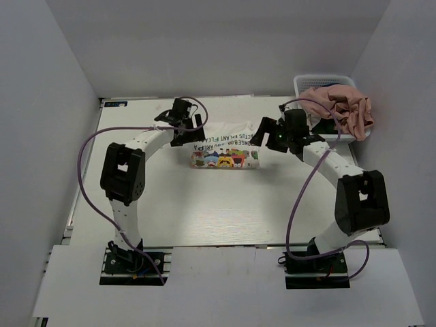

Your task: Fold and stack the t-shirts

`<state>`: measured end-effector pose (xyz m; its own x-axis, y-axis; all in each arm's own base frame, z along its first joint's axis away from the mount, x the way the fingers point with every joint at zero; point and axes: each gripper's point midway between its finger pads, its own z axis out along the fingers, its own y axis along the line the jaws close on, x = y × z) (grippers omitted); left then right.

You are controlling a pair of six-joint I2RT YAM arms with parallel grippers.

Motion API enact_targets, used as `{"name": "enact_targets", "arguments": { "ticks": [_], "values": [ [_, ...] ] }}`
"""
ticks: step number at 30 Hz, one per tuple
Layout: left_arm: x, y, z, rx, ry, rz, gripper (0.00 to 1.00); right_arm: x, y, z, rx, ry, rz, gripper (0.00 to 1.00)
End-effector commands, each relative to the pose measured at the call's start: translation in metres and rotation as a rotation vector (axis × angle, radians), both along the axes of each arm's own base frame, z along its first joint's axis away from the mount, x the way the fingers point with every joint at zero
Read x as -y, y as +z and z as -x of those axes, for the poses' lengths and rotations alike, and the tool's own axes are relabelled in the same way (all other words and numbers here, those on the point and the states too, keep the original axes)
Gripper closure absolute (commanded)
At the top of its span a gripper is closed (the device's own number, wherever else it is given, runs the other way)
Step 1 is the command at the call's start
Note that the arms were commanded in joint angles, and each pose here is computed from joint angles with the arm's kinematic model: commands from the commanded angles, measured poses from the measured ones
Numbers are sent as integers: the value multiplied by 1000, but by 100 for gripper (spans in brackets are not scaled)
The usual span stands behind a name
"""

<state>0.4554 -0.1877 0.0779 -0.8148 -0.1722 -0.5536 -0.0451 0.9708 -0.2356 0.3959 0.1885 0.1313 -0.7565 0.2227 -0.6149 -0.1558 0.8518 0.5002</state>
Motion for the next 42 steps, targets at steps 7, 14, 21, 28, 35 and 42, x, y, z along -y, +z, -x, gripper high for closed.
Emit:
{"name": "enact_targets", "arguments": {
  "ticks": [7,14,21,28,35,42],
  "values": [
    [10,-37,-27,-53,-34,-20,21,21,15,18,25,-41,75,10],
    [3,-45,-37,-58,-12,-75,92,32,26,28,65,-70,93,10],
    [-70,-16,-61,38,89,-307,100,43,25,33,77,-84,140,10],
    [-188,25,-84,104,182,-546,100,47,1,36,23,-61,191,10],
    [-274,39,-126,159,321,-661,100,46,-7,27,36,-51,209,10],
    [-340,50,-169,208,359,-797,100,60,-2,22,33,-125,261,10]
  ]
}}
